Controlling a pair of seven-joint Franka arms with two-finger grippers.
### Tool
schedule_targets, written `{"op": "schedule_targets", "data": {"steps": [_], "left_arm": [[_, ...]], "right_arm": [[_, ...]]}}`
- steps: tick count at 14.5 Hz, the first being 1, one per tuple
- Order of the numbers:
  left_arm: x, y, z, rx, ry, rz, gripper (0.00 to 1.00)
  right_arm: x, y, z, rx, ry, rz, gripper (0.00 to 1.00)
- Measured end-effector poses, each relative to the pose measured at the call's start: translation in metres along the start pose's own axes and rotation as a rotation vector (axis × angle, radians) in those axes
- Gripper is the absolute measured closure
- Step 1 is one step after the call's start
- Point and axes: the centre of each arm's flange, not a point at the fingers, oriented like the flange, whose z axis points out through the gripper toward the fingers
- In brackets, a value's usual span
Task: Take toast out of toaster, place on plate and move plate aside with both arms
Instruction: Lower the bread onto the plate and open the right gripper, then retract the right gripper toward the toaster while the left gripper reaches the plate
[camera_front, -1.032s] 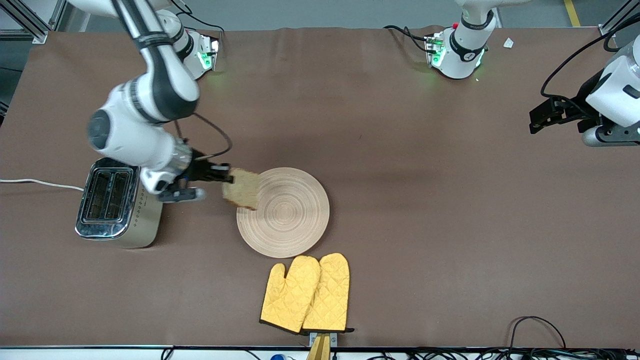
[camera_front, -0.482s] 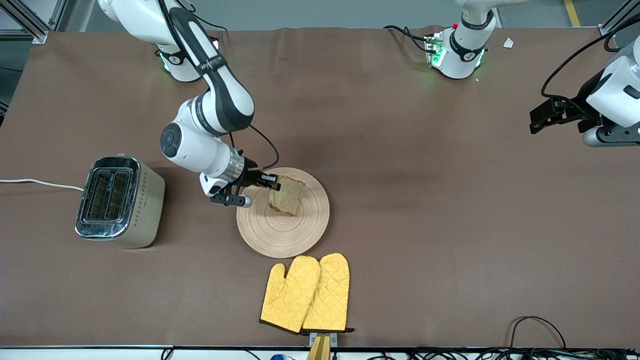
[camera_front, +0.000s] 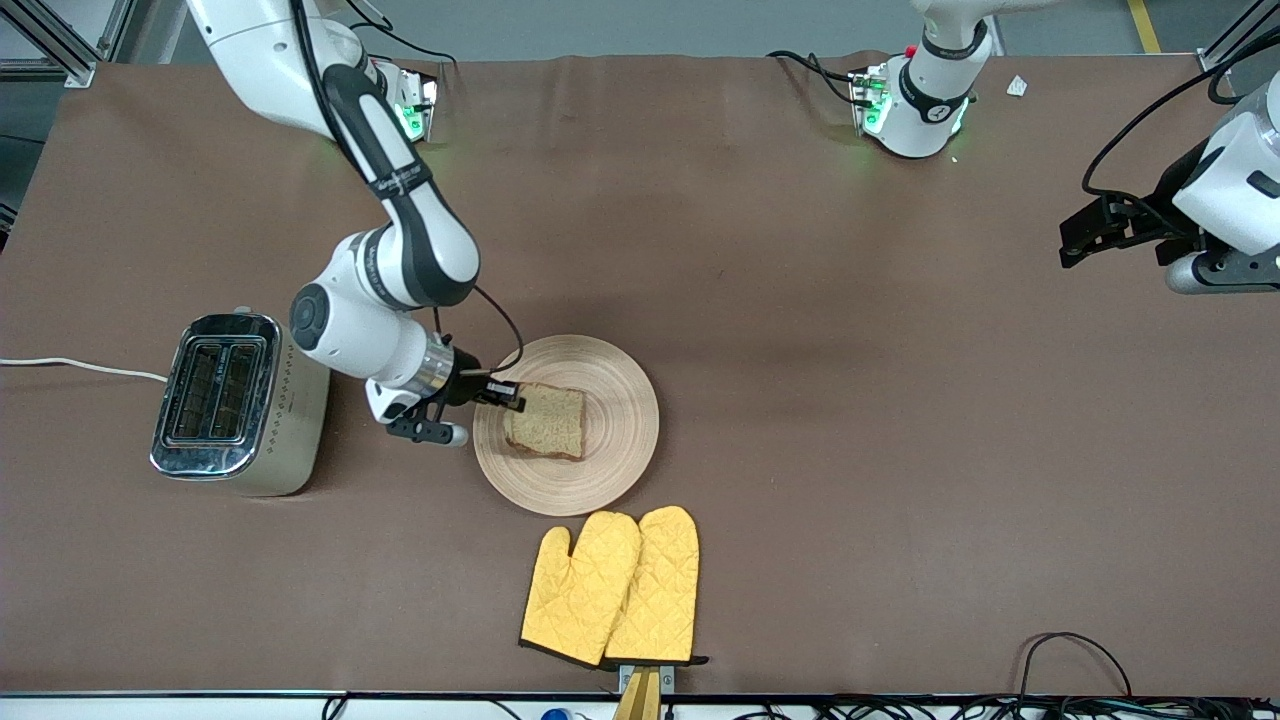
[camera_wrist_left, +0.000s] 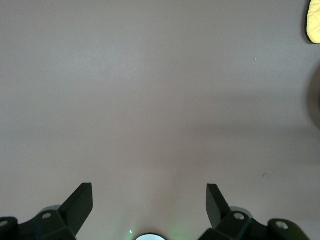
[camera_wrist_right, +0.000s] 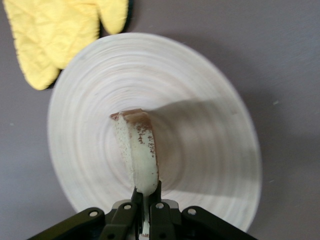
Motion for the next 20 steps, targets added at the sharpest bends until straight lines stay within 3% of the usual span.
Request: {"op": "schedule_targets", "data": {"steps": [4,9,12,13,16,20], "left_arm": [[0.000,0.000,0.000,0.000,0.000,0.000,0.00],[0.000,-0.001,0.000,0.000,0.000,0.032,0.00],[0.001,-0.001,0.001,-0.004,-0.003,0.054,0.00],[0.003,0.001,0.005,-0.019,-0.009,0.058,0.00],[0.025,0.013,0.034,-0.124,-0.040,0.069,0.00],[0.069,0.033,0.103,-0.272,-0.100,0.077,0.00]], "right_arm": [[0.004,0.018,0.013,-0.019,-0.017,0.013,0.84],[0.016,0.040,0.004,-0.036,-0.033,0.022,0.36],[0.033,0.063,-0.017,-0.141,-0.053,-0.067,0.06],[0.036,0.065,-0.025,-0.166,-0.043,-0.092,0.00],[0.042,0.064,-0.067,-0.200,-0.034,-0.125,0.00],[0.039,0.081,-0.180,-0.261,-0.058,-0.132,0.00]]}}
